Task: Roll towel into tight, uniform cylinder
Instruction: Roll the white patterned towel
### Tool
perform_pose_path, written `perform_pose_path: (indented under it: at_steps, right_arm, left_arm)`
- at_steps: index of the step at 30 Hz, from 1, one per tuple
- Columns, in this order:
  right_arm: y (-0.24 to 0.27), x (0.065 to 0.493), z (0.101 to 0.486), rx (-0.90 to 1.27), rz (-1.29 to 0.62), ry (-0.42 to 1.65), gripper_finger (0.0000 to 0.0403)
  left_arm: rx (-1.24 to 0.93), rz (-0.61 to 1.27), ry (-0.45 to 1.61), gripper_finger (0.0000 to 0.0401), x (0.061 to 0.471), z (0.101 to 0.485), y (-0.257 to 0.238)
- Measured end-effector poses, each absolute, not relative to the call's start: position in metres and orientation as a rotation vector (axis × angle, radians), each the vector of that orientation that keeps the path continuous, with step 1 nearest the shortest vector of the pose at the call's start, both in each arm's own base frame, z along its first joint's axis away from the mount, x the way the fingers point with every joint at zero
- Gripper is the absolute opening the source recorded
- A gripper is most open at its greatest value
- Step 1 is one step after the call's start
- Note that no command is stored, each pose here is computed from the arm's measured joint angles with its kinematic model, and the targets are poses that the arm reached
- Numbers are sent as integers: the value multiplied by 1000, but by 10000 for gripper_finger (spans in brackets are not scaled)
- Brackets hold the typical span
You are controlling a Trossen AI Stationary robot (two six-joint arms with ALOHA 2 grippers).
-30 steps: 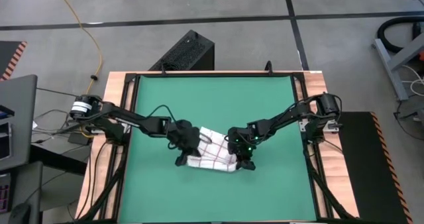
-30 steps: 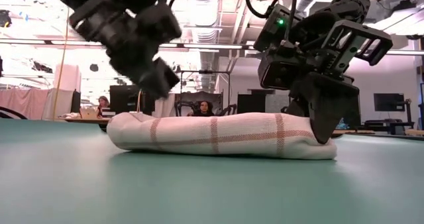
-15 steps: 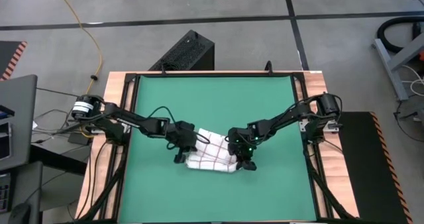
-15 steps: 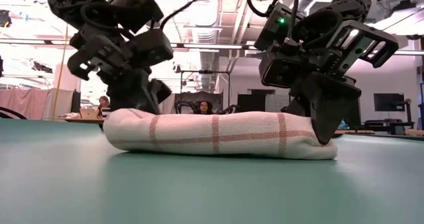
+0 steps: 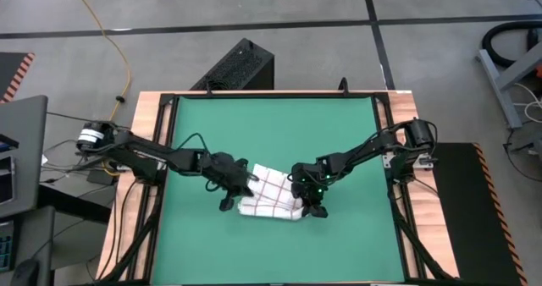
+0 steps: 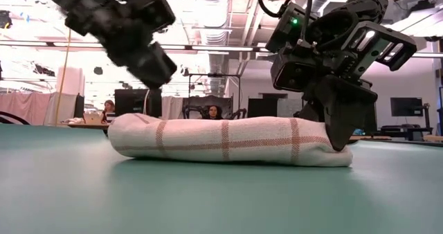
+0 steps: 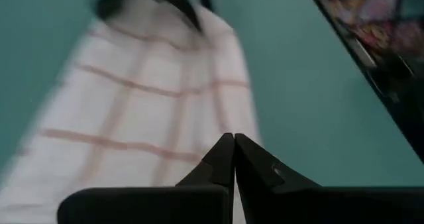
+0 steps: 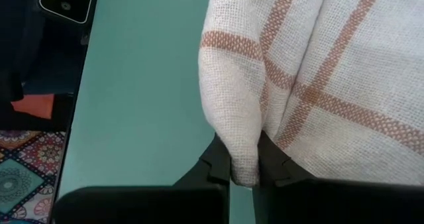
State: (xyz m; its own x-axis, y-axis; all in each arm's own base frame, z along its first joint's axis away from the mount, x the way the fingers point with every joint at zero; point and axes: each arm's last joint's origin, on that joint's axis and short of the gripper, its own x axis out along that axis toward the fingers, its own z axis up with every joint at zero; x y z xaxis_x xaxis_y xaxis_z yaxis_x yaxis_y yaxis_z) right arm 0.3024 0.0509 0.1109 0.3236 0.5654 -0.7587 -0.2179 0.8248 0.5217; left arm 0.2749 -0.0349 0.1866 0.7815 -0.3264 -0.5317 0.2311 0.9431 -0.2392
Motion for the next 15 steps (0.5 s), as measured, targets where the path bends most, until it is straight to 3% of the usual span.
perform_pose_path:
  at_steps: [15]
  right_arm:
    - [51, 303, 111, 353, 527, 1130, 38]
  left_arm:
    - [-127, -266, 755, 0, 282, 129, -51]
